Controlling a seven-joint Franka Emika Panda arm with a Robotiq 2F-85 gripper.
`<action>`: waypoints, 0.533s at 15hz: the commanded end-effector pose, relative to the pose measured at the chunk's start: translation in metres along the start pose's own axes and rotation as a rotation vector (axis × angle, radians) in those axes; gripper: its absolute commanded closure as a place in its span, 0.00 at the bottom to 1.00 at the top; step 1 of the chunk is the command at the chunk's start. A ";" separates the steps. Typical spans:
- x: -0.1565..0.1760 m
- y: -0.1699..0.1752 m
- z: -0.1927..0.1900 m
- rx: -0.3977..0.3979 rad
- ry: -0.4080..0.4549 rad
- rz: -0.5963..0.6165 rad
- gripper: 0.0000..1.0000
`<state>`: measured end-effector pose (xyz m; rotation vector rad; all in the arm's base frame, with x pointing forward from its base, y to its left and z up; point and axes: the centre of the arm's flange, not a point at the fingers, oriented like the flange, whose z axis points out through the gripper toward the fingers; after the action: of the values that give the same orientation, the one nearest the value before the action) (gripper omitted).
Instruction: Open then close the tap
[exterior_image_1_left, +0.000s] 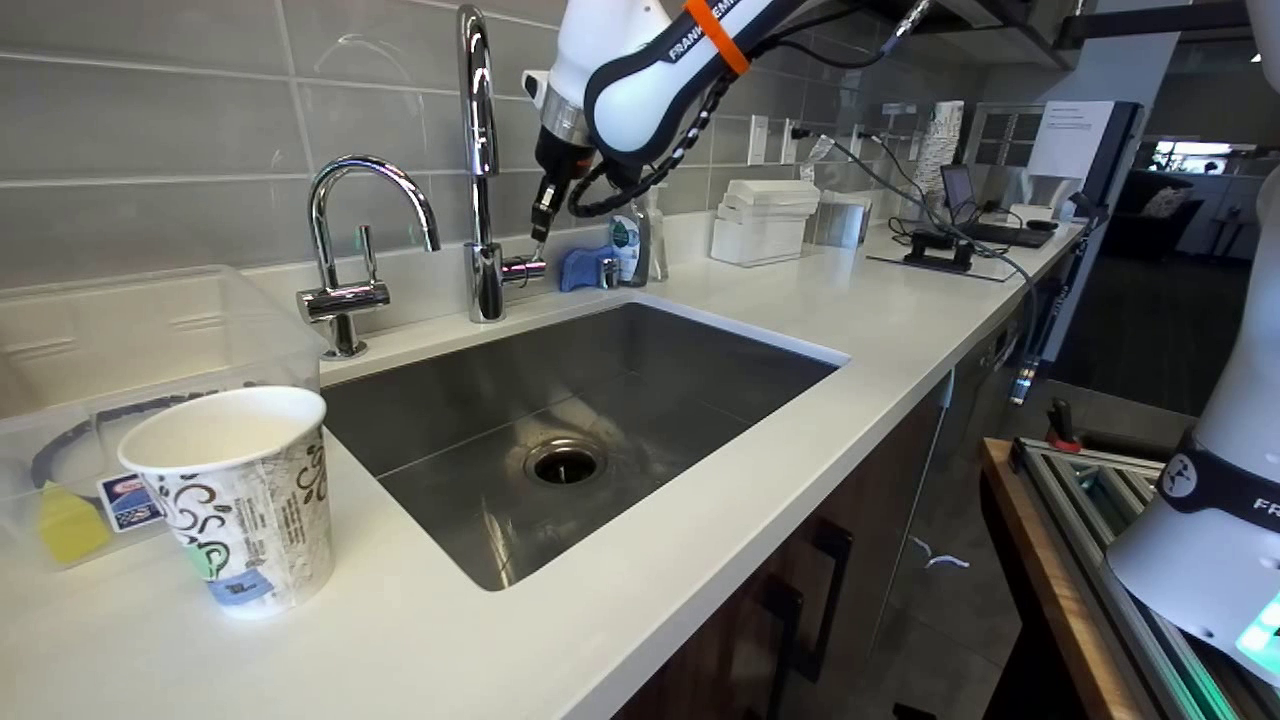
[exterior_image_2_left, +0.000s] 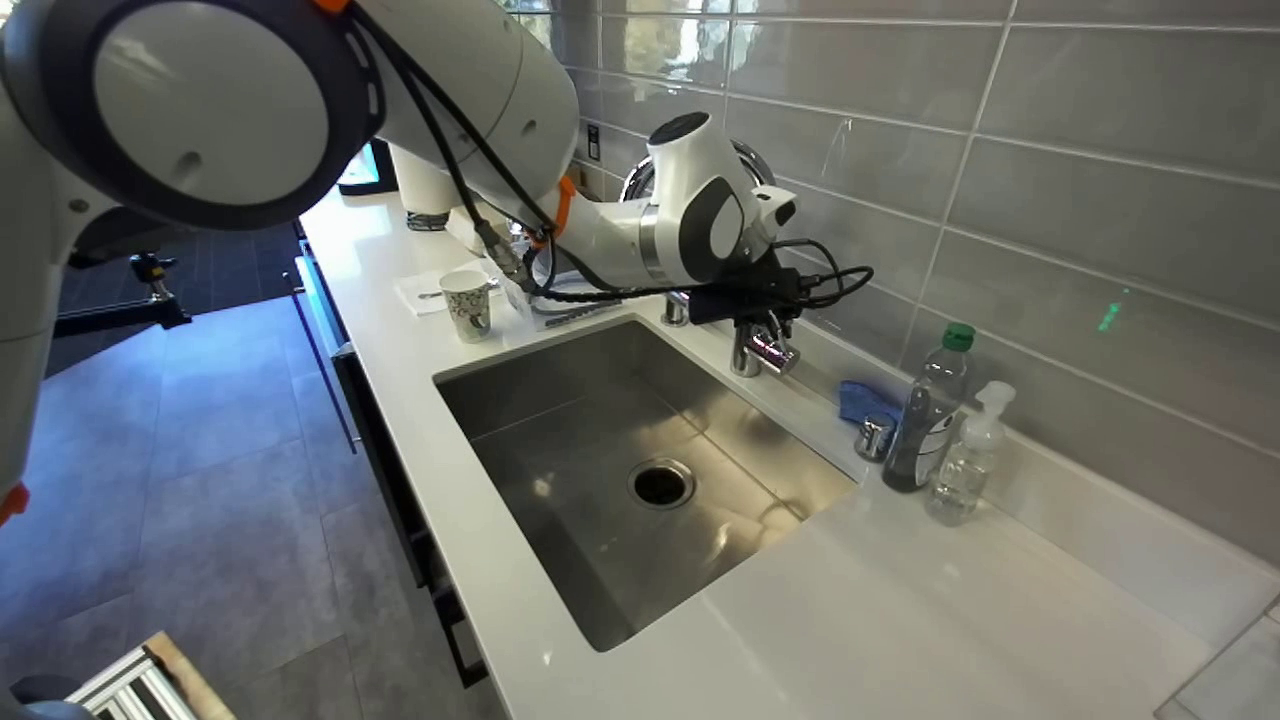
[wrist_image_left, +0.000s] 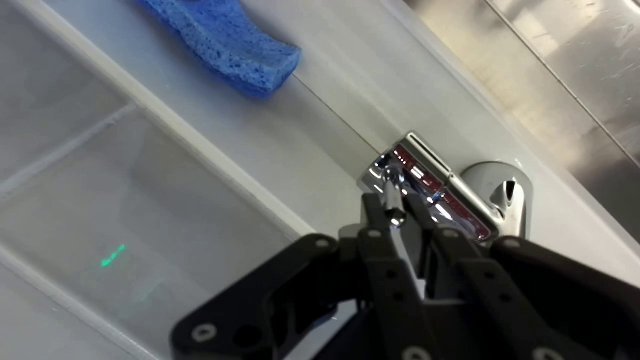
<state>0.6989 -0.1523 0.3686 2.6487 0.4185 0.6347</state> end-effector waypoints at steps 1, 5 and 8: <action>-0.006 0.035 0.024 -0.043 -0.020 0.017 0.96; -0.007 0.040 0.027 -0.038 -0.020 0.037 0.96; -0.010 0.044 0.030 -0.034 -0.025 0.052 0.96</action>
<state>0.6991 -0.1575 0.3680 2.6704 0.3788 0.6431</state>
